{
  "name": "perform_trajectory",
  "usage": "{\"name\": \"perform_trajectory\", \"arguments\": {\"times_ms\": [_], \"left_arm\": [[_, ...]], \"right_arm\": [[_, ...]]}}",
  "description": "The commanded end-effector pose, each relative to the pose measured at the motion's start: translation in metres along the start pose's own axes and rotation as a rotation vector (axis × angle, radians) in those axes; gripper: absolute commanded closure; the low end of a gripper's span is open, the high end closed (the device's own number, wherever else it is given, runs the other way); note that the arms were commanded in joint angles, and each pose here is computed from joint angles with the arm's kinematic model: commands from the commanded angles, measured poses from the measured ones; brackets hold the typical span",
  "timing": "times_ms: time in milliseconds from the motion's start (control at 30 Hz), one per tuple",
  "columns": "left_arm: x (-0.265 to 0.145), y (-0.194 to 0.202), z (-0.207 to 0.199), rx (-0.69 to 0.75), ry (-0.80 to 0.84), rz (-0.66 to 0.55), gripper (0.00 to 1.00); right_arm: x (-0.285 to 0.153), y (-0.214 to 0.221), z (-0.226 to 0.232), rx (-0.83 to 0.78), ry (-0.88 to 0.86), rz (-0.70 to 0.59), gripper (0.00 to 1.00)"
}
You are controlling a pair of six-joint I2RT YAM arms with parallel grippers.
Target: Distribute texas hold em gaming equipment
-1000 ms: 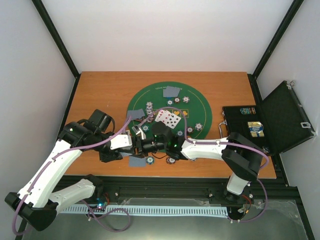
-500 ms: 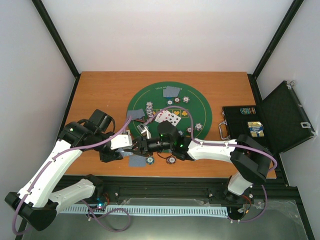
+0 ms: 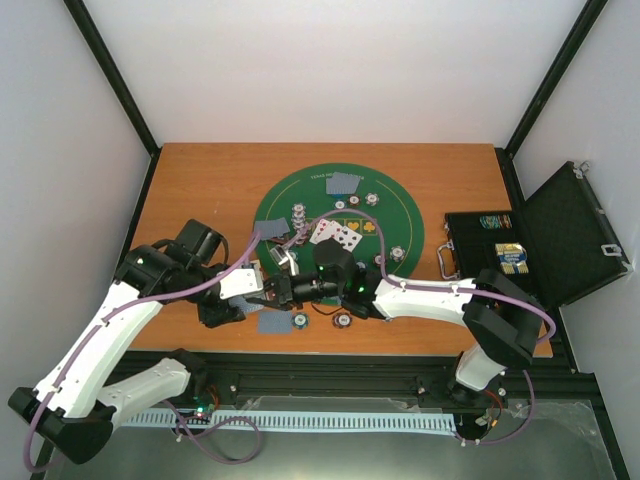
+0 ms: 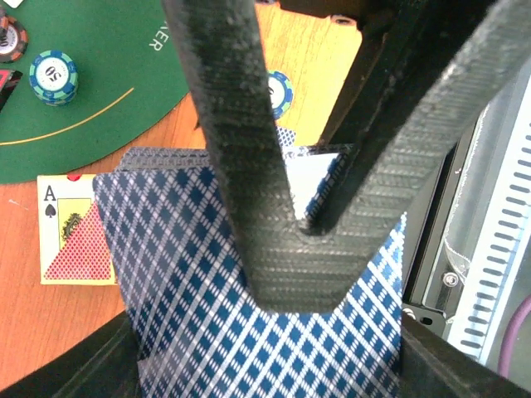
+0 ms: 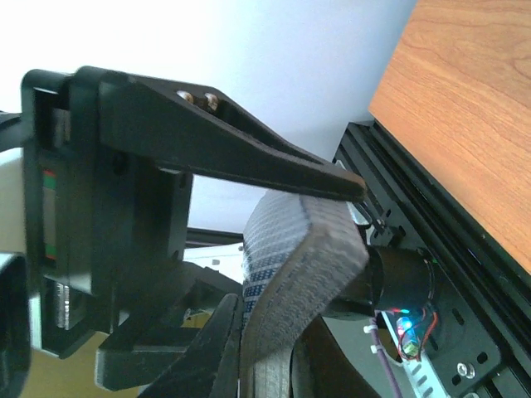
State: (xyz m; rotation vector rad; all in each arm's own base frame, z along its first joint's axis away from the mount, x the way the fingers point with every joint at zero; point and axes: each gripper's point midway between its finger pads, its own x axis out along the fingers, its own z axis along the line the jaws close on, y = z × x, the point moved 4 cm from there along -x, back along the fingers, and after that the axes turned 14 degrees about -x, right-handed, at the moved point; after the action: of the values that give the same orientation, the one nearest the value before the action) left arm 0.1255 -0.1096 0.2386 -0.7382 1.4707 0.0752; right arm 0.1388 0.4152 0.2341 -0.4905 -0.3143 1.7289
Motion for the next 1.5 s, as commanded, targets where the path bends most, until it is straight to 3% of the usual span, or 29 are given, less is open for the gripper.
{"name": "perform_trajectory", "arguments": {"times_ms": [0,300,500,767,1033,1233,1467], "left_arm": [[-0.01,-0.005,-0.009,0.003,0.036,-0.052,0.32],[0.008,0.005,-0.016,-0.005,0.12,0.006,0.07],[0.006,0.011,-0.022,0.006,0.15,0.017,0.06],[0.007,0.013,-0.015,0.029,0.089,0.014,0.16],[0.015,0.021,-0.019,0.033,0.122,0.046,0.11],[0.017,0.02,-0.013,0.046,0.079,0.035,0.16],[0.028,0.029,-0.015,0.04,0.102,0.066,0.1]], "right_arm": [[0.0,0.012,-0.024,0.053,0.084,0.005,0.97],[0.008,0.013,-0.004,0.014,0.004,0.015,0.97],[0.012,0.013,-0.006,0.017,-0.003,0.014,0.97],[0.018,0.016,-0.019,0.05,0.017,0.027,0.97],[0.022,0.016,-0.019,0.06,-0.008,0.027,0.97],[0.022,0.019,-0.025,0.075,-0.001,0.026,0.97],[0.026,0.013,-0.012,0.055,-0.038,0.023,0.97]]}}
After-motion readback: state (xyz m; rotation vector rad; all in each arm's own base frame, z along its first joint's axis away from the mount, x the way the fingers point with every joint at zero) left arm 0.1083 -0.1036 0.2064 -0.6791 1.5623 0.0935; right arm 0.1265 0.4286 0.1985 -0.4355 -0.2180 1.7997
